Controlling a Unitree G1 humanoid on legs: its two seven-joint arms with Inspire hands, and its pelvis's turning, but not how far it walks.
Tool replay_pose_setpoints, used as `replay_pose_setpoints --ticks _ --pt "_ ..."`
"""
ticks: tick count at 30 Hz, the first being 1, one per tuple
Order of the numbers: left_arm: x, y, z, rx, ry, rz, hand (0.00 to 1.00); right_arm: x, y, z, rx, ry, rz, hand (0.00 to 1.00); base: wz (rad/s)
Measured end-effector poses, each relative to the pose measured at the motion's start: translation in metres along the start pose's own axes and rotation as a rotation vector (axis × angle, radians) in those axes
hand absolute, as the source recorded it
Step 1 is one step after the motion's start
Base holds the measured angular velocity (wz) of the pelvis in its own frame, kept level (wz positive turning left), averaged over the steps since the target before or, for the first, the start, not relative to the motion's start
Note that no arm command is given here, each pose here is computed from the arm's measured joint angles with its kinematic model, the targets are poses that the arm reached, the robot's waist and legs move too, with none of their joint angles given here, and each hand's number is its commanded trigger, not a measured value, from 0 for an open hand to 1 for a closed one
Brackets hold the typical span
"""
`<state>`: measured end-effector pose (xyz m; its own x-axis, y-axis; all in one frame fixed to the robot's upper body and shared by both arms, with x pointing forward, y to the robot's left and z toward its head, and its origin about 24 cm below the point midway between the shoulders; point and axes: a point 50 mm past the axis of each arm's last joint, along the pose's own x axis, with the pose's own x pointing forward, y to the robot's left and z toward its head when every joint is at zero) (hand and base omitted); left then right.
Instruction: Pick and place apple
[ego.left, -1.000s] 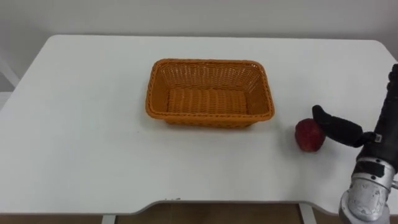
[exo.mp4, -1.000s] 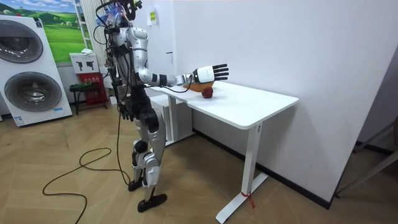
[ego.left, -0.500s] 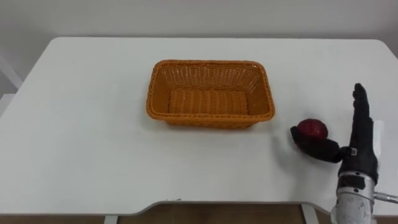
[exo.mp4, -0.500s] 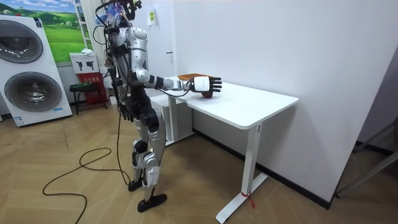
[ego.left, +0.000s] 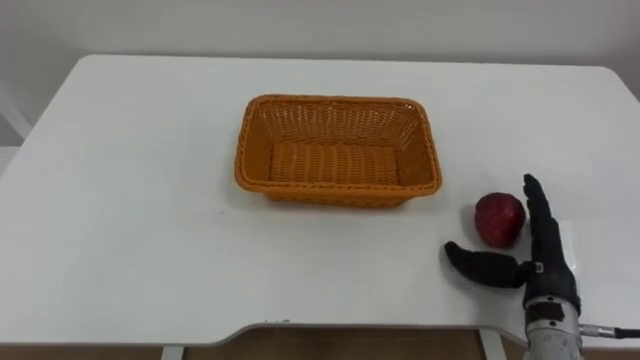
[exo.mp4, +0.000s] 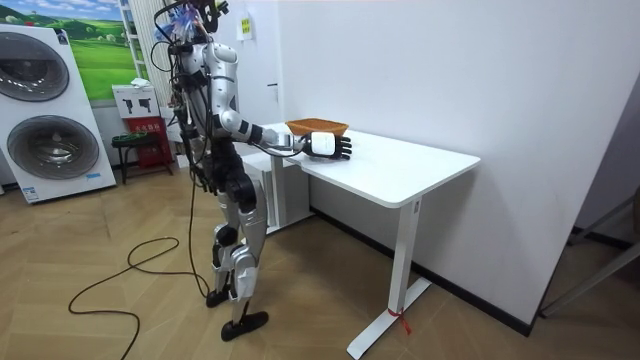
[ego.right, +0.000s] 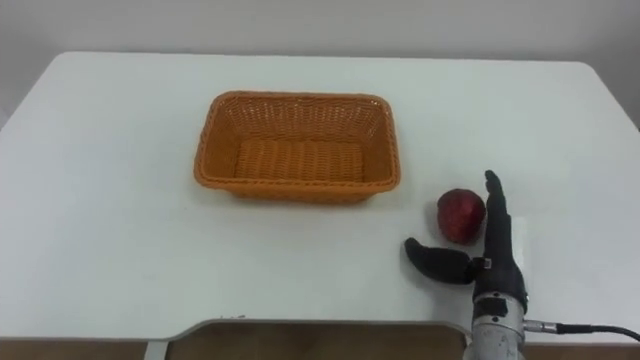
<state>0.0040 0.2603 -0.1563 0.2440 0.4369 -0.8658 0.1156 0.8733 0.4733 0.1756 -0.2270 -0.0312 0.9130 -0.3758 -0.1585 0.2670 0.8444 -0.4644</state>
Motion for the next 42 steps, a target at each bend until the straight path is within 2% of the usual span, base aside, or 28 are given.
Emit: replay_pose_setpoints --ticks 7,14,28,36,42 --pt "0.000 0.000 0.001 -0.008 -0.007 0.008 0.00 0.006 -0.002 -0.010 -0.089 -0.011 -0.032 1.00 0.00" --pt "-0.002 -0.001 -0.010 -0.001 0.033 0.013 0.00 0.011 -0.005 -0.015 -0.098 0.013 -0.080 1.00 0.00" --pt "-0.001 -0.001 -0.009 0.000 0.030 0.021 0.00 0.006 -0.003 -0.020 -0.039 0.041 -0.129 1.00 0.01" --pt "-0.001 -0.002 -0.008 0.006 0.032 -0.009 0.00 0.011 -0.006 -0.003 -0.017 -0.003 -0.150 1.00 0.00" --pt "-0.001 -0.003 -0.008 0.000 0.033 -0.032 0.00 0.033 -0.020 0.025 0.033 -0.099 -0.240 1.00 0.01"
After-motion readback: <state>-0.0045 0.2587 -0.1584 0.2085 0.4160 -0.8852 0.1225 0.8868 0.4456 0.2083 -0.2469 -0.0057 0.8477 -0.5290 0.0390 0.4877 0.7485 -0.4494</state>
